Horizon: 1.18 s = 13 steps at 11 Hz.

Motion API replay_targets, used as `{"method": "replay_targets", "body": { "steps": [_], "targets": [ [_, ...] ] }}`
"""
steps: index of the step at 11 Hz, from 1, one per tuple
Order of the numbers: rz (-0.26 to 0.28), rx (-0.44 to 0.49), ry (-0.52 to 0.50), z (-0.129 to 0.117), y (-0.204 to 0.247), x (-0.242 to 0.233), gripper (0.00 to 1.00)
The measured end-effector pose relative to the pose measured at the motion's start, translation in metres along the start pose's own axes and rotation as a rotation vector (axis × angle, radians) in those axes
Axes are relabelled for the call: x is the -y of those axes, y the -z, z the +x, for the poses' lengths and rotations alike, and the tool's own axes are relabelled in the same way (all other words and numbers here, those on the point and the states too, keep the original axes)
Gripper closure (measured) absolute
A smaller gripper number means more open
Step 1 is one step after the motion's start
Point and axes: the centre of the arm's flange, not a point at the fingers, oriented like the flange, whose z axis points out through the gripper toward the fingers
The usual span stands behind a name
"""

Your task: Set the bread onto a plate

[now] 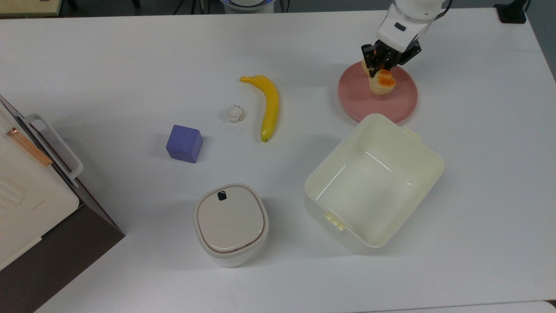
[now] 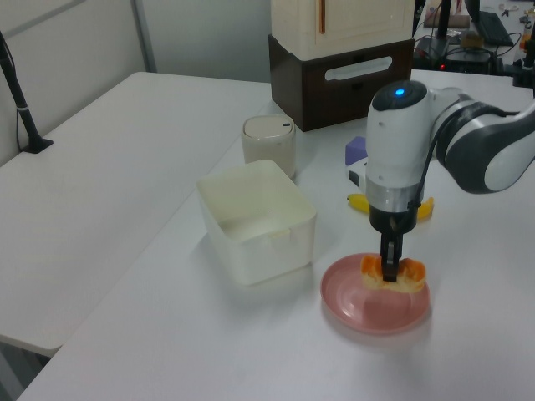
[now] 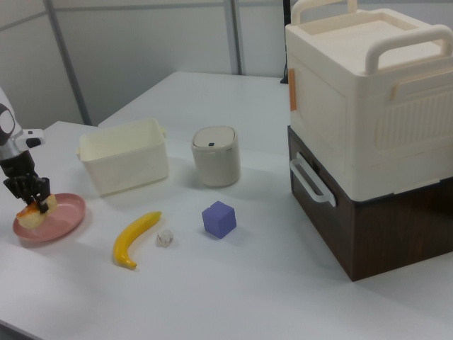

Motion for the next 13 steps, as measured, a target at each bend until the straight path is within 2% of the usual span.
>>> {"method": "replay_targets", "body": {
  "steps": [4,5,6,9,11,13],
  "targets": [
    [-0.010,-0.004,-0.026,0.015,0.011,-0.013,0.05],
    [-0.018,0.006,-0.041,0.020,0.023,-0.021,0.00],
    [-0.025,0.012,-0.058,0.028,0.038,-0.038,0.00],
    [-0.025,0.000,-0.124,0.051,0.088,-0.136,0.00],
    [0.019,0.007,-0.182,0.057,0.118,-0.192,0.00],
    [0.041,-0.039,-0.283,0.063,0.145,-0.260,0.00]
  ]
}}
